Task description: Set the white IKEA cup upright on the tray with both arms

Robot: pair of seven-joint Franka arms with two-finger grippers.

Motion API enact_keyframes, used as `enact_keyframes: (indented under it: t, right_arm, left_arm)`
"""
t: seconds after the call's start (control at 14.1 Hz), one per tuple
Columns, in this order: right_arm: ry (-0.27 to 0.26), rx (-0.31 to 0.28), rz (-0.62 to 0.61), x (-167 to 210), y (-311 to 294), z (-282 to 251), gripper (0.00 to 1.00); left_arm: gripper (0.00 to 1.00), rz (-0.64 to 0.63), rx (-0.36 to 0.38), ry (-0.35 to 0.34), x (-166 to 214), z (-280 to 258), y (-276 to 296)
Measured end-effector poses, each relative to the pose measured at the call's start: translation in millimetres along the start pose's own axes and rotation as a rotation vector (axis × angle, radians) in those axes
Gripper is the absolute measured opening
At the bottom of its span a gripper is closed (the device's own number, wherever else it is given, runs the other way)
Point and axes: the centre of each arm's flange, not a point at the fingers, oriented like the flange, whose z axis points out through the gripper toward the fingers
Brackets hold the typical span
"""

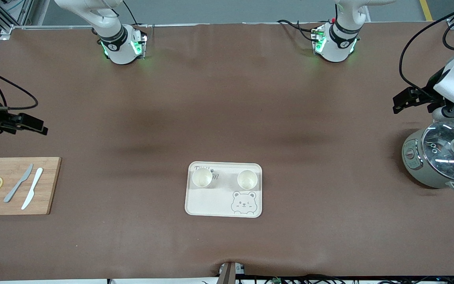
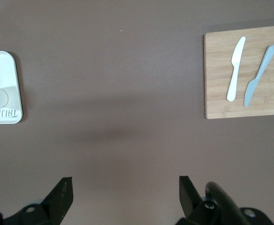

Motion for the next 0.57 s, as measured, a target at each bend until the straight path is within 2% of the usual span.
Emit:
enact_keyframes:
  t: [0.21, 0.57]
  right_arm:
    - [0.017, -0.025, -0.004, -22, 4, -21, 1.00]
    - [0.036, -0.021, -0.071, -63, 8, -40, 1.00]
  left_arm:
    - [1.00, 0.000, 0.000, 0.000, 0, 0, 0]
    - [1.00, 0.002, 0.000, 0.007, 0, -3, 1]
